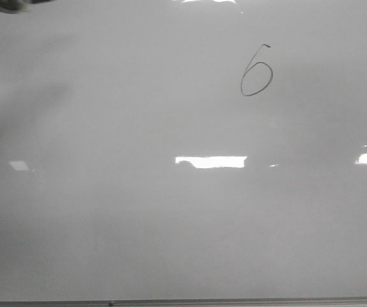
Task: Write number 6 on whiteboard
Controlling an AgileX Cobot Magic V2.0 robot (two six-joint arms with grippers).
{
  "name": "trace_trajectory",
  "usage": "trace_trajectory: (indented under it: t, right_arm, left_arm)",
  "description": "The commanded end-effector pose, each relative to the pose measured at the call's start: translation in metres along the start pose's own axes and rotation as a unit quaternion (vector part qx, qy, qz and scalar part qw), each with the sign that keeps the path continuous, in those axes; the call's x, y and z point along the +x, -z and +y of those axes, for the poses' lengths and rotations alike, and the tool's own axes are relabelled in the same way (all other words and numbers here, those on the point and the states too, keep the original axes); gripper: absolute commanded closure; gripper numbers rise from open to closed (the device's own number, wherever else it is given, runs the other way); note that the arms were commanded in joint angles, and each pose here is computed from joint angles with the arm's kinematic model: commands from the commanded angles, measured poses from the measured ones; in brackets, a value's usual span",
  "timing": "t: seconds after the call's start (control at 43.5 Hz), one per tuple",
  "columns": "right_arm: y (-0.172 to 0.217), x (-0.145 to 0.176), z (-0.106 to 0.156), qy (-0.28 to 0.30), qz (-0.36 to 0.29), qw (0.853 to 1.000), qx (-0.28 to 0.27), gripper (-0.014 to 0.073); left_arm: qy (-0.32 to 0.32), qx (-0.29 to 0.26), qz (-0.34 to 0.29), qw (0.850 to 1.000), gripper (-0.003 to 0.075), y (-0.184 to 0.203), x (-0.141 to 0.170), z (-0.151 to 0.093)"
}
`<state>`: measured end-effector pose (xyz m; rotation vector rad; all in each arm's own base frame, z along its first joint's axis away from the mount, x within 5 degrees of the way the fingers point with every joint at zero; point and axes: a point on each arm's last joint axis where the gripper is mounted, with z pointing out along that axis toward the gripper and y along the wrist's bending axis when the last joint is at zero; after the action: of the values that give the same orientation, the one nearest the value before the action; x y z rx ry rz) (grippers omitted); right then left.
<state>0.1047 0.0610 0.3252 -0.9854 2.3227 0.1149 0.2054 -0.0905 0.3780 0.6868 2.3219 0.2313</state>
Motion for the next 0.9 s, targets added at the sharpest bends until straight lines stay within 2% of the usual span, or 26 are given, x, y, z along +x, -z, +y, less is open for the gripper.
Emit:
trace_trajectory:
  t: [0.0,0.207,0.391,0.552,0.874]
  right_arm:
    - [0.007,-0.009,-0.004,-0.001,-0.045,0.999,0.019,-0.0006]
    - [0.007,-0.013,-0.005,-0.001,-0.064,0.998,0.025,-0.0006]
    - [0.008,-0.014,-0.005,-0.001,-0.073,0.997,0.027,-0.0006]
    - [0.008,-0.014,-0.005,-0.001,-0.074,0.997,0.028,-0.0006]
    - [0.008,-0.015,-0.005,-0.001,-0.075,0.997,0.028,-0.0006]
  left_arm:
    - [0.073,-0.044,-0.082,0.993,0.0647,0.015,0.015,0.026]
    - [0.199,-0.095,-0.172,0.96,0.0647,-0.002,0.058,0.05]
    - [0.252,-0.092,-0.229,0.936,0.0647,-0.032,0.071,0.054]
    - [0.252,-0.074,-0.26,0.929,0.0647,-0.062,0.07,0.055]
    - [0.241,-0.025,-0.28,0.929,0.0647,-0.12,0.058,0.051]
